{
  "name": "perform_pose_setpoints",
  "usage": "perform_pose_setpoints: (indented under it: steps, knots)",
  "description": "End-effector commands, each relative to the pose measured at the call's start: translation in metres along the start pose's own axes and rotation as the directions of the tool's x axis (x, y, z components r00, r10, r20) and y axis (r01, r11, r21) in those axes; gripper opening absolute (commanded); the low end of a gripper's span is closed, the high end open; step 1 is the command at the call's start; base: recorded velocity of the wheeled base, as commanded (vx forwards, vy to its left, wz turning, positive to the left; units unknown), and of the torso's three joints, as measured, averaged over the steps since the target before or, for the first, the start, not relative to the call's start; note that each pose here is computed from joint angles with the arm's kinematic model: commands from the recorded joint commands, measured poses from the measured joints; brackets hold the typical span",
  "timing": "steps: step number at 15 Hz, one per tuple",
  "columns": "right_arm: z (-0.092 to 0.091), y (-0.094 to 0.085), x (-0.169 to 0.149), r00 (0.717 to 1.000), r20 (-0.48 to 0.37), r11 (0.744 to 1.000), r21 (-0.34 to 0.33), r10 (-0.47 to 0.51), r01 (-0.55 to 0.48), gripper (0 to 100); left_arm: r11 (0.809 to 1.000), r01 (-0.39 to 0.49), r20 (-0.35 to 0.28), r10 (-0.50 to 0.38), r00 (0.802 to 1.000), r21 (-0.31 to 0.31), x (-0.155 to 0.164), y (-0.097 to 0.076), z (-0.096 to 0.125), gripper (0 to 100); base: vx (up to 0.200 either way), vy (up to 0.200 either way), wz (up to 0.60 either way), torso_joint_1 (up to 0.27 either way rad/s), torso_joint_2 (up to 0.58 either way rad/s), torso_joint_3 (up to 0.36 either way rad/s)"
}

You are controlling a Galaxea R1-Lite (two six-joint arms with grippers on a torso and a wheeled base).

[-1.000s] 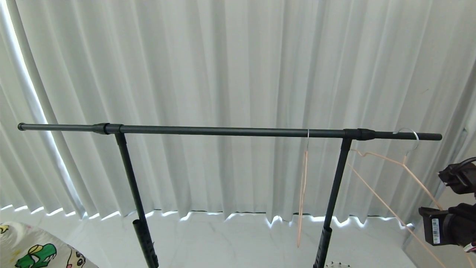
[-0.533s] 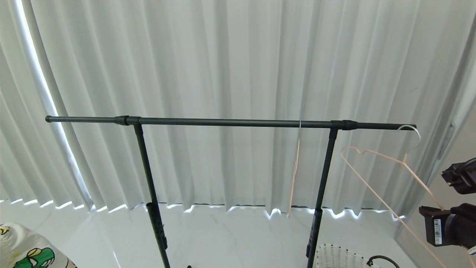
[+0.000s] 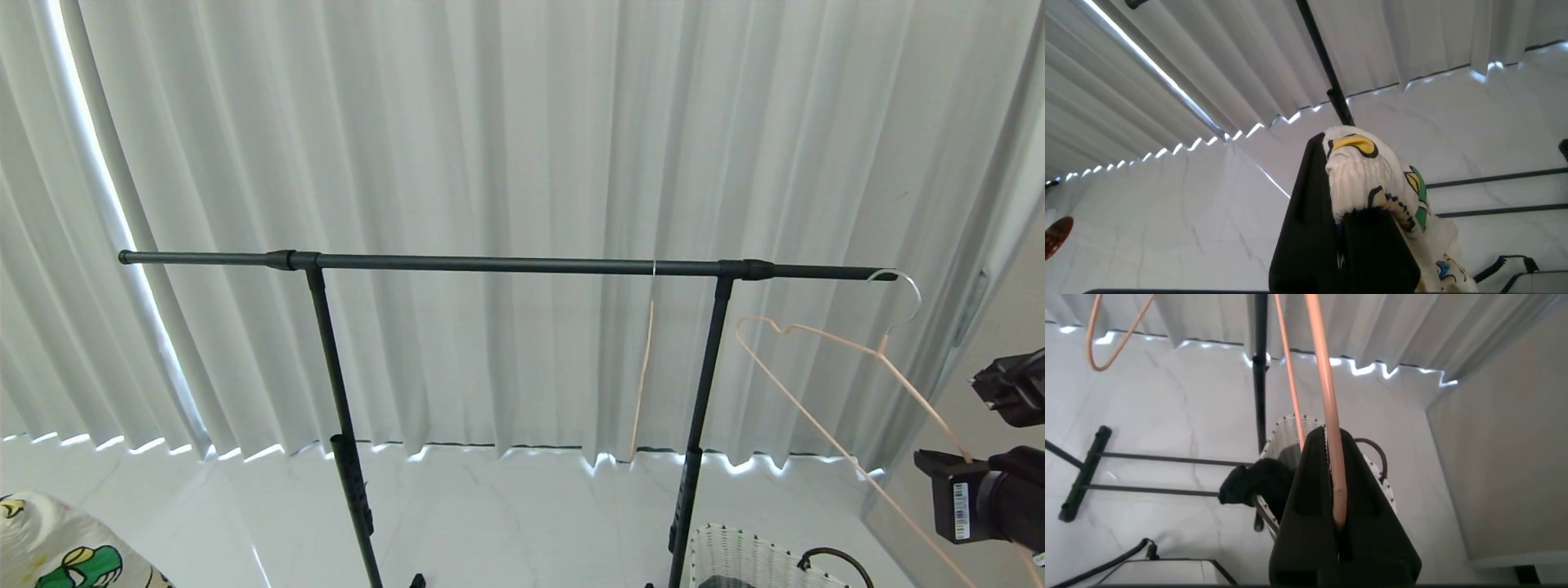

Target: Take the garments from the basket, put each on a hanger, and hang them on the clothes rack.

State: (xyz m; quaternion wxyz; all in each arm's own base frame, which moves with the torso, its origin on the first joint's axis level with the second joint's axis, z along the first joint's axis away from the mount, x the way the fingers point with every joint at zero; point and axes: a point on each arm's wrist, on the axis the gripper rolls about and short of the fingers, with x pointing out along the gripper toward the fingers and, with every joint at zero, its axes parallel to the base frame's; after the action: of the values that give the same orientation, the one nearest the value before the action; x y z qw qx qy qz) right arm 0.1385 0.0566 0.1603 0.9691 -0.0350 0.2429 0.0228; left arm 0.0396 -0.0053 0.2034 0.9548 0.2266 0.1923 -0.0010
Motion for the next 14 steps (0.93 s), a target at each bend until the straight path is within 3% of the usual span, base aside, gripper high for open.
perform_pose_setpoints:
  steps: [1,14]
  knots:
    - [0.001,0.001,-0.005,1.0,0.022,1.0,0.0,0.019,-0.019,0,1.0,0.0,-0.004,0.0,1.0,0.002,0.001,0.0,0.0,0,0.0,0.2,0.0,0.002,0.0,0.002]
    - [0.005,0.014,-0.019,0.989,0.077,0.991,-0.036,0.13,-0.128,0,1.0,0.001,-0.006,-0.001,1.0,0.002,0.001,0.0,0.001,0,0.0,0.2,0.0,0.003,0.0,0.002]
